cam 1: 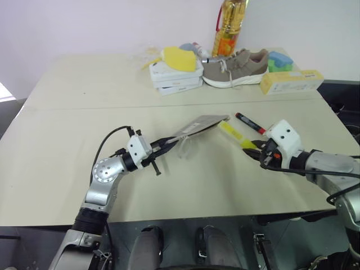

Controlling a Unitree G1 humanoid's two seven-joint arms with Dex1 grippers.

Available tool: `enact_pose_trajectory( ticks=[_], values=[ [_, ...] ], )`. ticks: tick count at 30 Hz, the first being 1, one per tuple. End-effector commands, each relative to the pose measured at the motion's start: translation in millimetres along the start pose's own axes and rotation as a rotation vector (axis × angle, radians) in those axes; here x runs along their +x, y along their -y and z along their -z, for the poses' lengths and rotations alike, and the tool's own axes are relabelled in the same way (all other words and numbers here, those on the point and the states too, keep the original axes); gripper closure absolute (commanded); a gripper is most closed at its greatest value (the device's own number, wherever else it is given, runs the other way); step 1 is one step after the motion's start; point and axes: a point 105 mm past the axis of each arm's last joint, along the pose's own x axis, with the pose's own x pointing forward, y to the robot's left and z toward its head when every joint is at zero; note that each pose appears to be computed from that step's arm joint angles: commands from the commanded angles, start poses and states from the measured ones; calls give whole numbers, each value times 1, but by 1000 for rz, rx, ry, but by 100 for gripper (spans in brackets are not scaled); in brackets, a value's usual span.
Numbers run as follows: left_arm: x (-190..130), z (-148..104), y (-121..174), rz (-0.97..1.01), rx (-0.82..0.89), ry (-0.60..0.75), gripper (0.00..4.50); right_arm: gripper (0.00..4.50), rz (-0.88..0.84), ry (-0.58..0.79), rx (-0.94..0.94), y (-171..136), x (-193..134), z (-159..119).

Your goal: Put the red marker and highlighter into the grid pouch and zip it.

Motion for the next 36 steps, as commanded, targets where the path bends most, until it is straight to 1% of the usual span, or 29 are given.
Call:
enact_pose_trajectory(
  ticks=[1,22,30,33,36],
  values=[
    [2,-11,3,26,31,33,450,365,0,16,-28,0,-2,-7],
    [1,-10,5,41,40,29,450,365,-32,6,-53,-6,-4,-10],
    [1,-16,10,108,86,37,450,365,-24,-27,-62,-5,-2,-9],
    [2,-18,10,121,91,41,450,365,-33,-56,-89,-7,-2,-7],
    [2,-19,17,188,120,36,450,365,-56,-80,-177,-13,-2,-10]
  ],
)
